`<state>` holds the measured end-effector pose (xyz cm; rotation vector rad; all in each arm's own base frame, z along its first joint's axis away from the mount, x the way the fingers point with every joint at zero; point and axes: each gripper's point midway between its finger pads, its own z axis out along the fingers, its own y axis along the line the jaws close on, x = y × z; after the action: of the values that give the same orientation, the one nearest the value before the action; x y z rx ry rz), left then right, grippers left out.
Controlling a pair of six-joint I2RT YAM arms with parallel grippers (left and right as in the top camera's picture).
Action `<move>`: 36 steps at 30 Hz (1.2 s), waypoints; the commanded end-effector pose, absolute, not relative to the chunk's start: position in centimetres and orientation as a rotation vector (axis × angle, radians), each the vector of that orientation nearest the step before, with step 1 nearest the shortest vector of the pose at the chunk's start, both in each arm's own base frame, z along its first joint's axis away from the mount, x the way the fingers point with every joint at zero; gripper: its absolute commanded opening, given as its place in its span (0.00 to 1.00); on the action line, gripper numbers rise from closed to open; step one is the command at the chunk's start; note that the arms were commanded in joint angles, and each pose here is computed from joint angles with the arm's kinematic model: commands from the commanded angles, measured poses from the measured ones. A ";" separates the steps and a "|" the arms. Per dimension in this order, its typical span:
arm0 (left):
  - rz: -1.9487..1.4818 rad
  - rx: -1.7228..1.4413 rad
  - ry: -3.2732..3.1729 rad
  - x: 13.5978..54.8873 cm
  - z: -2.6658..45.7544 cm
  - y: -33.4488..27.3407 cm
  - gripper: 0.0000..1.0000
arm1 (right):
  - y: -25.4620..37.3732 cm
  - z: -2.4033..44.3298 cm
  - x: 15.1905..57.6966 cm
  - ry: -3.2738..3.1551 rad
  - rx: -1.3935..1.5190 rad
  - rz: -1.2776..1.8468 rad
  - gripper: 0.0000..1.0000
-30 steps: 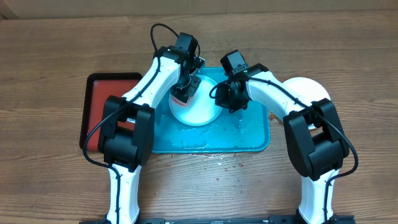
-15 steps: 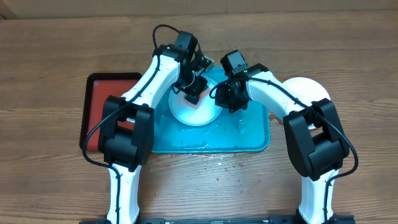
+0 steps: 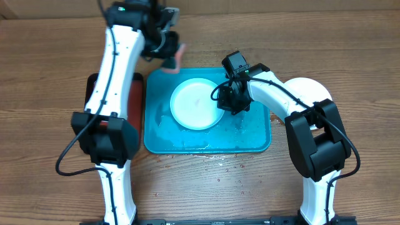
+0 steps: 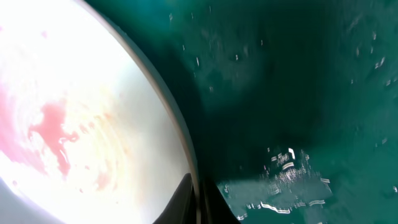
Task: Clean dirty plates on tray and stack at the side
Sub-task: 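Lift the sponge off the plate with the left gripper, move it left, then lift the light-blue plate with the right gripper and carry it right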
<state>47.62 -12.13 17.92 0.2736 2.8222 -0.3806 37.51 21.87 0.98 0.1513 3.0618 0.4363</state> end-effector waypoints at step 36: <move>-0.132 0.003 3.049 42.6 17.8 -8.3 0.04 | 15.5 28.8 32.7 1.894 0.014 -0.805 0.04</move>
<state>42.47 -7.59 16.44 -0.0049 3.0936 -0.1308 32.61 16.84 25.08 -0.0773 2.0447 -0.7707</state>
